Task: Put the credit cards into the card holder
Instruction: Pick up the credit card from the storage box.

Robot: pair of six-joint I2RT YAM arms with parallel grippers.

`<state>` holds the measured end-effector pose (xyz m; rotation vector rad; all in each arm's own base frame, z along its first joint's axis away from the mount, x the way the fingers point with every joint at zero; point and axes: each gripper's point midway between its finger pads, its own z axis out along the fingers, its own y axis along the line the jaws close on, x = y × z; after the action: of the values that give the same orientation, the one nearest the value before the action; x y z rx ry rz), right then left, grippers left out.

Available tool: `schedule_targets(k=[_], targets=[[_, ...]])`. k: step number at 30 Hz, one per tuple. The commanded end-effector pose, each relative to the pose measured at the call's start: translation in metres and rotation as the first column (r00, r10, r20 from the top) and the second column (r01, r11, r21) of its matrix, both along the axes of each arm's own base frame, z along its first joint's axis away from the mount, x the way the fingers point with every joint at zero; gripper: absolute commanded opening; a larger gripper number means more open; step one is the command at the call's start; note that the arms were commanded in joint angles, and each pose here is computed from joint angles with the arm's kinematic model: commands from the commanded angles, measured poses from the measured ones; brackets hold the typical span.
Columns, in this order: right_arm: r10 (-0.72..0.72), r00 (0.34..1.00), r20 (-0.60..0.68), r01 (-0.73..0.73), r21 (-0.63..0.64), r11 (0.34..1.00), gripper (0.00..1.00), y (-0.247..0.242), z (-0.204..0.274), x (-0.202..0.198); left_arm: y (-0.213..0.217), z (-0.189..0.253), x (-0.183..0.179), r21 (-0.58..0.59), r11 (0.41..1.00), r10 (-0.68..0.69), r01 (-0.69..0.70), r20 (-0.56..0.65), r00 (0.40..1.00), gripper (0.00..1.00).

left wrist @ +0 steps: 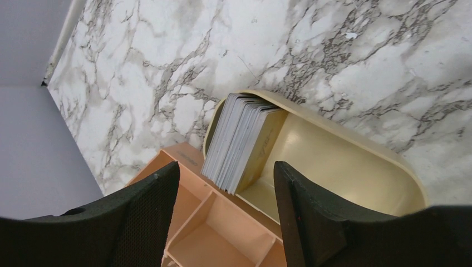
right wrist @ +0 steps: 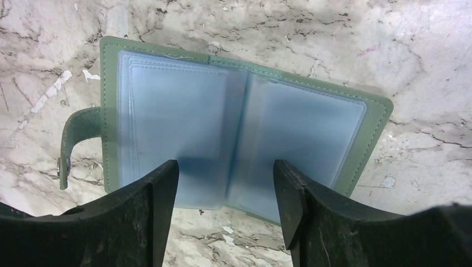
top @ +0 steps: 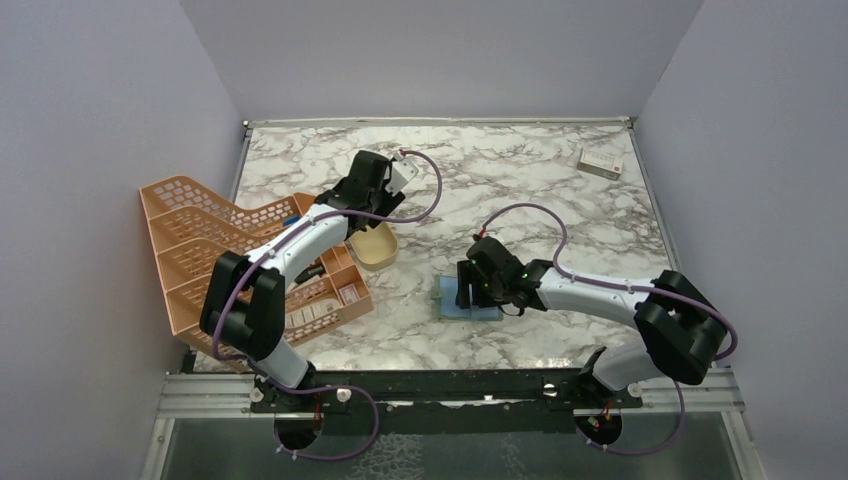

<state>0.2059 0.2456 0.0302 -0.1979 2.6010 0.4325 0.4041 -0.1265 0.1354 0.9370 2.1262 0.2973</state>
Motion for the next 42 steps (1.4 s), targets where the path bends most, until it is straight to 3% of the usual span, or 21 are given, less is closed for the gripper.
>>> schedule_targets(k=[1, 9, 15, 28, 42], targets=[[0.009, 1.000, 0.003, -0.009, 0.011, 1.000, 0.63, 0.001, -0.001, -0.004, 0.009, -0.013, 0.016, 0.100, 0.995, 0.001, -0.001, 0.000, 1.000, 0.65], [0.004, 1.000, 0.016, -0.004, 0.020, 1.000, 0.61, 0.000, 0.004, -0.003, 0.011, -0.041, 0.019, 0.157, 0.988, 0.001, 0.008, -0.060, 0.998, 0.55], [0.014, 1.000, 0.005, -0.014, 0.002, 1.000, 0.61, 0.001, 0.002, -0.002, 0.023, -0.050, 0.021, 0.231, 0.973, 0.017, -0.003, -0.057, 0.998, 0.54], [0.004, 1.000, -0.004, -0.004, -0.006, 1.000, 0.61, 0.000, -0.001, -0.002, 0.030, -0.048, 0.027, 0.273, 0.961, 0.043, -0.034, -0.027, 0.999, 0.49], [0.003, 1.000, 0.002, -0.003, -0.008, 1.000, 0.60, -0.002, 0.002, -0.003, 0.030, -0.043, 0.024, 0.285, 0.958, 0.042, -0.035, -0.020, 0.999, 0.33]])
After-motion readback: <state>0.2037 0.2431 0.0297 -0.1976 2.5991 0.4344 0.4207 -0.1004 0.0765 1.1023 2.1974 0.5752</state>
